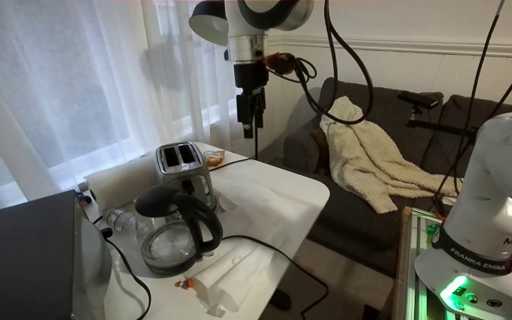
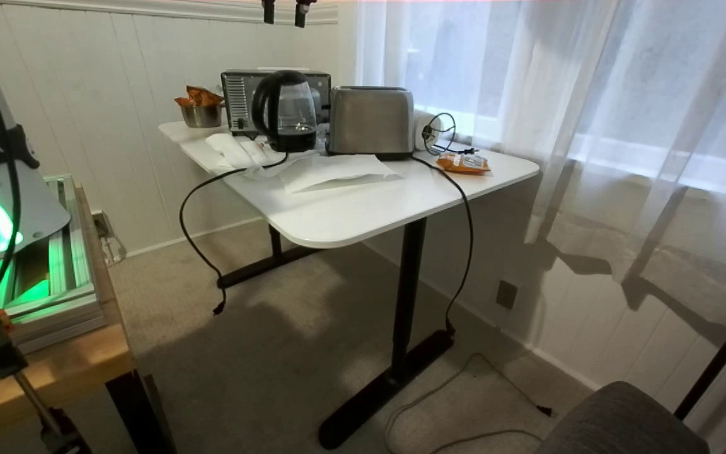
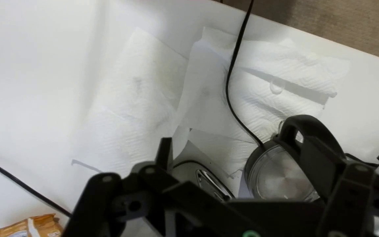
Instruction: Turn the kettle to the right
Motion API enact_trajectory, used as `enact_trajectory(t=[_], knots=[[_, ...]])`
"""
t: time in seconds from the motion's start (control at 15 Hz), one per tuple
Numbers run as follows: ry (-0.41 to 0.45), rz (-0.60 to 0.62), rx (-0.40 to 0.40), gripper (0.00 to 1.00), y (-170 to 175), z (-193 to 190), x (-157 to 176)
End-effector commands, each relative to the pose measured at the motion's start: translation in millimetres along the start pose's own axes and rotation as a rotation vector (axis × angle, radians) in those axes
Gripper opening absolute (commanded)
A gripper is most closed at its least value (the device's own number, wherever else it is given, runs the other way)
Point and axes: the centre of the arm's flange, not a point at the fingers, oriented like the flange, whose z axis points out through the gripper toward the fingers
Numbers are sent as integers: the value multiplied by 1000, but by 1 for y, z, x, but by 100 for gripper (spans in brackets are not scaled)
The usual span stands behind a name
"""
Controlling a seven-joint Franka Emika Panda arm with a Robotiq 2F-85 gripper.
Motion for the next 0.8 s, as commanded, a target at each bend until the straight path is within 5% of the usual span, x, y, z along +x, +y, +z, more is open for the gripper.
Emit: enact_trajectory(t=[0.0,0.33,0.73], knots=[[-1,68,2,100,33,-19,-18],[-7,150,71,100,103,-32,-32],[1,154,46,100,103,-24,-33]])
